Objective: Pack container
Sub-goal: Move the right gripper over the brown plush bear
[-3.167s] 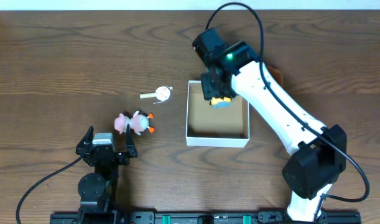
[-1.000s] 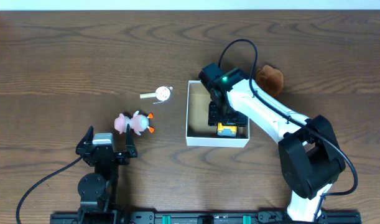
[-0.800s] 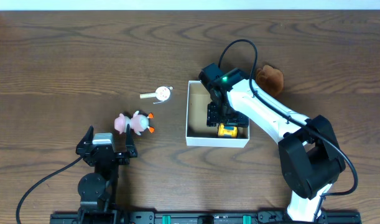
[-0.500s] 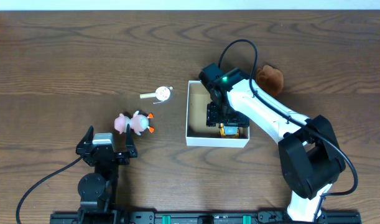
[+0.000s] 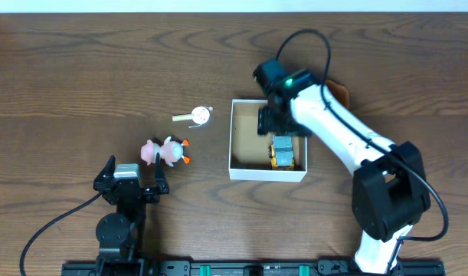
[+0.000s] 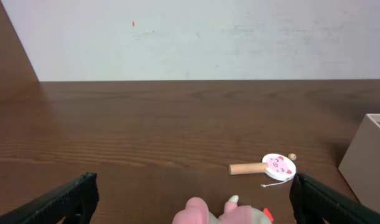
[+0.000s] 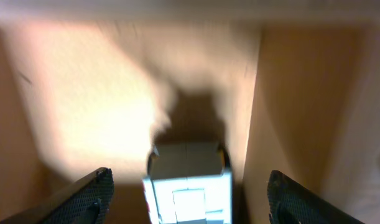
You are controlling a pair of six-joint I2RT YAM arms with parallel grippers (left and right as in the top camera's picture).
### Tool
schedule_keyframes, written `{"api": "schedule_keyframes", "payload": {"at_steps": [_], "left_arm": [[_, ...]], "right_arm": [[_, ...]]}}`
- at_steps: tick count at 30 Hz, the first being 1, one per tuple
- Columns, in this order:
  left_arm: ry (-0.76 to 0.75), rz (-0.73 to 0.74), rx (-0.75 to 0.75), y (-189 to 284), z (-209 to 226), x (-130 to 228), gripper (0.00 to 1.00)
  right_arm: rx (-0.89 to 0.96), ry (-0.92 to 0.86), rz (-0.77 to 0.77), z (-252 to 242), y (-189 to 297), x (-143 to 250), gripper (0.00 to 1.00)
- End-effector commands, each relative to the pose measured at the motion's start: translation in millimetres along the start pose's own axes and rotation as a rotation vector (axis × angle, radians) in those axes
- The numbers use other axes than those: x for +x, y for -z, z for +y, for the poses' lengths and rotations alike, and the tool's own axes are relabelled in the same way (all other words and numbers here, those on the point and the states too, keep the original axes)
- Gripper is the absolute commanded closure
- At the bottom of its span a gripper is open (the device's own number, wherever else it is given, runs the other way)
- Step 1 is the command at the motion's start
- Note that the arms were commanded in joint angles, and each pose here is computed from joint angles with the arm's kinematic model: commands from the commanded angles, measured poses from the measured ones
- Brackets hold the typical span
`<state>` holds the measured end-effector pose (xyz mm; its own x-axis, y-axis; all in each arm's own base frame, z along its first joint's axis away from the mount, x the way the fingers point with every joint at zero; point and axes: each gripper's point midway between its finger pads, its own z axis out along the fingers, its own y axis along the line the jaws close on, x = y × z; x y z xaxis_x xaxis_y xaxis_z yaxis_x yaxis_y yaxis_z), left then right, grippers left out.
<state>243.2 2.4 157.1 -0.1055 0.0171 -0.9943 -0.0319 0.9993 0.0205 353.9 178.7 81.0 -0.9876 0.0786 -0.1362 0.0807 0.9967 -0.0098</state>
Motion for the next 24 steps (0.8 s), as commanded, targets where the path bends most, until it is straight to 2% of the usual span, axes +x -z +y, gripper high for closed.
{"api": "schedule_keyframes", "payload": {"at_steps": [1, 6, 11, 15, 22, 24], "left_arm": [[-0.010, 0.049, 0.000, -2.7, -0.1, 20.1, 0.02], [-0.010, 0.049, 0.000, -2.7, 0.0, 20.1, 0.02], [-0.010, 0.049, 0.000, -2.7, 0.0, 20.1, 0.02], [-0.010, 0.049, 0.000, -2.7, 0.0, 20.1, 0.02], [-0.010, 0.049, 0.000, -2.7, -0.1, 20.1, 0.02], [-0.010, 0.049, 0.000, -2.7, 0.0, 20.1, 0.02]], "right_arm": [[-0.019, 0.039, -0.083, -2.3, 19.0, -32.5, 0.19], [0.004, 0.075, -0.194, -14.9, 47.5, -68.4, 0.19], [0.134, -0.035, -0.268, -60.5, 67.3, -93.5, 0.23], [0.176, -0.124, -0.246, -100.1, 65.7, -99.3, 0.23], [0.198, -0.283, -0.229, -159.6, 56.5, -109.0, 0.18], [0.188, -0.308, -0.232, -167.8, 49.7, -111.8, 0.12]]}}
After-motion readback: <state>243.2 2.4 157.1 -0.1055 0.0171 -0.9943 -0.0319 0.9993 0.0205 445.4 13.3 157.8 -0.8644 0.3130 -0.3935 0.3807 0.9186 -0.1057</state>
